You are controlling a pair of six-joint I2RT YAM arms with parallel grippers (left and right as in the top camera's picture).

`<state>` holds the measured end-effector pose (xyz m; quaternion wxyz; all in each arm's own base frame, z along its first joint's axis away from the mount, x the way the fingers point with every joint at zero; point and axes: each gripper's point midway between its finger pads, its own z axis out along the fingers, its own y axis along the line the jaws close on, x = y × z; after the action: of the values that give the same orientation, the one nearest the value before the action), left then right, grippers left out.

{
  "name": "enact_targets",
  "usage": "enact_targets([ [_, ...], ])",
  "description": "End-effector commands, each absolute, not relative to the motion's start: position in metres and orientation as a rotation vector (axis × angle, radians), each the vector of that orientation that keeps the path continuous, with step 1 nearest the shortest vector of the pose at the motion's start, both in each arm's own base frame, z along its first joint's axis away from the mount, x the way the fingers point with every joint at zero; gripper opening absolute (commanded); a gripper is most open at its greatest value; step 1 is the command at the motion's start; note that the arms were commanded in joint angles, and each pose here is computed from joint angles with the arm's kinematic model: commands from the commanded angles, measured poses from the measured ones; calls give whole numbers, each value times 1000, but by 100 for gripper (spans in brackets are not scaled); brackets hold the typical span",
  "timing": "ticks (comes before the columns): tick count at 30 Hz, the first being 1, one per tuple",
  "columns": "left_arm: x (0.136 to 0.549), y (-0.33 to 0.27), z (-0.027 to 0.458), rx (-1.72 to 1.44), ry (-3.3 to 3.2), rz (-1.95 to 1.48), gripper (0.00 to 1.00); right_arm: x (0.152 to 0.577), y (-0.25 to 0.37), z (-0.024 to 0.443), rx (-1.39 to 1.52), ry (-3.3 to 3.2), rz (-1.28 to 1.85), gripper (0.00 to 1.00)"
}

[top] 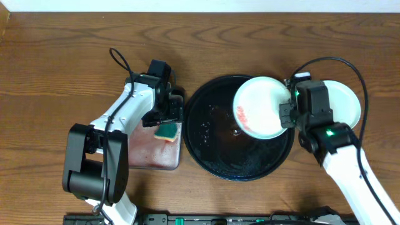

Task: Clean dirty plates on tray and stack at the side
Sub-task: 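Lift the green plate with right gripper and stack it on the plates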

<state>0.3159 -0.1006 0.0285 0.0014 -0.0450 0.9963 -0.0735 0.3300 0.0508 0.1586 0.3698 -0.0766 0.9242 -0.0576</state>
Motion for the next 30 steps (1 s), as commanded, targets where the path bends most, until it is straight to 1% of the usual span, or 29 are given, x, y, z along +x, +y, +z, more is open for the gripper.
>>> enact_targets([
  [1,317,-107,30,-144,3119,-274,85,328,30,199,-215,2232,-430,1],
  [9,319,-107,30,-142,3112,-276,86,322,44,225,-323,2105,-613,1],
  [14,318,-107,30,-142,3115,-274,86,322,67,247,-428,1984,-699,1],
  [20,317,-107,30,-138,3120,-273,86,321,84,264,-495,1895,-753,1],
  [30,317,-106,30,-138,3119,-272,86,325,90,280,-515,1827,-779,1],
])
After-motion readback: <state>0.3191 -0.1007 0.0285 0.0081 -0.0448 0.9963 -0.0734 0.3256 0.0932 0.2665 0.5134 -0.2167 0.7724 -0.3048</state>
